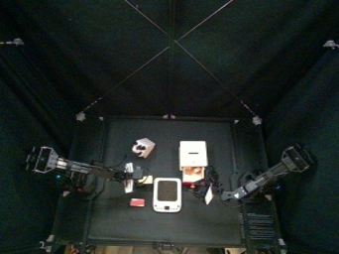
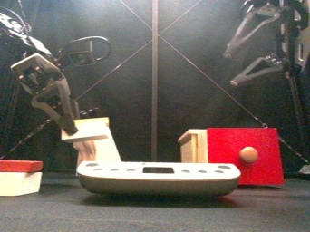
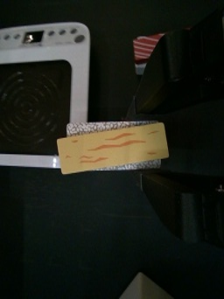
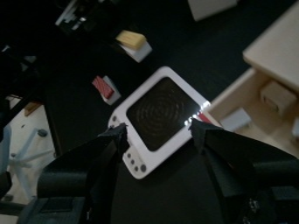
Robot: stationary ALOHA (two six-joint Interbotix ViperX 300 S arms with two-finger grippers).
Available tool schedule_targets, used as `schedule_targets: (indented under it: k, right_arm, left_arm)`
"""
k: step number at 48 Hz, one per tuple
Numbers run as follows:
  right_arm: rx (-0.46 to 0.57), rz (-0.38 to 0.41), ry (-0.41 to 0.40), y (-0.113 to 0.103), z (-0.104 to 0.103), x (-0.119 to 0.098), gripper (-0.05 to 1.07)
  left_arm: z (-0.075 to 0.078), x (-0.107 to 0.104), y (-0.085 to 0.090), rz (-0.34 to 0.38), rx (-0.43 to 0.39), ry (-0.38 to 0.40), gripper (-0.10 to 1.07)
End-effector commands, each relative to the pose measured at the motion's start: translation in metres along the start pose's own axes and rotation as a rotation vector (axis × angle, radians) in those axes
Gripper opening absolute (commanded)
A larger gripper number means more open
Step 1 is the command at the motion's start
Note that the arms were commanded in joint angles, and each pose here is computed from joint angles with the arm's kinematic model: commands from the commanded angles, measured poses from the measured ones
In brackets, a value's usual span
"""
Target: Hand over egg sushi
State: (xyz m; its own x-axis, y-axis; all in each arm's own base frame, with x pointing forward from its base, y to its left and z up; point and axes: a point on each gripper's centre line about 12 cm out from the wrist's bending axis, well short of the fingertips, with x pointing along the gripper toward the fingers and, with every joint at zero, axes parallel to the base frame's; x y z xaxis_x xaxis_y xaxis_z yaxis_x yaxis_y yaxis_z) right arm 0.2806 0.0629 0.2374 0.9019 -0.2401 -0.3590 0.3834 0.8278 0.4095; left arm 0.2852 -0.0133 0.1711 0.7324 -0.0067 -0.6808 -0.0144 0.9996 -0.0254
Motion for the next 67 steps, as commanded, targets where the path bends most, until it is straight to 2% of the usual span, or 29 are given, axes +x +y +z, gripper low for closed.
schedule_targets:
  k: [1,15,22,29,40,55,67]
  right_arm:
    - [-0.035,0.020,-0.050,0.006,0.013,0.005,0.92]
    - [-0.095,0.014,-0.074,0.015,0.016,0.024,0.92]
    - [-0.113,0.028,-0.092,0.023,0.020,0.029,0.92]
    - [-0.105,0.029,-0.106,0.032,0.026,0.037,0.93]
    - [-0.174,0.069,-0.146,0.050,0.032,0.049,0.93]
    - [-0.254,0.102,-0.161,0.064,0.028,0.062,0.93]
    - [-0.259,0.088,-0.166,0.064,0.030,0.072,0.93]
  left_arm:
    - [0.022,-0.002,-0.005,-0.031,-0.014,-0.094,0.60]
    - [0.056,-0.010,-0.017,-0.116,-0.005,-0.310,0.60]
    - [0.068,-0.014,-0.021,-0.142,0.022,-0.378,0.60]
    - [0.072,-0.014,-0.027,-0.168,0.081,-0.422,0.60]
    - [0.076,-0.013,-0.038,-0.215,0.192,-0.467,0.60]
    - [0.080,-0.012,-0.040,-0.222,0.194,-0.478,0.60]
    - [0.079,-0.011,-0.040,-0.222,0.197,-0.475,0.60]
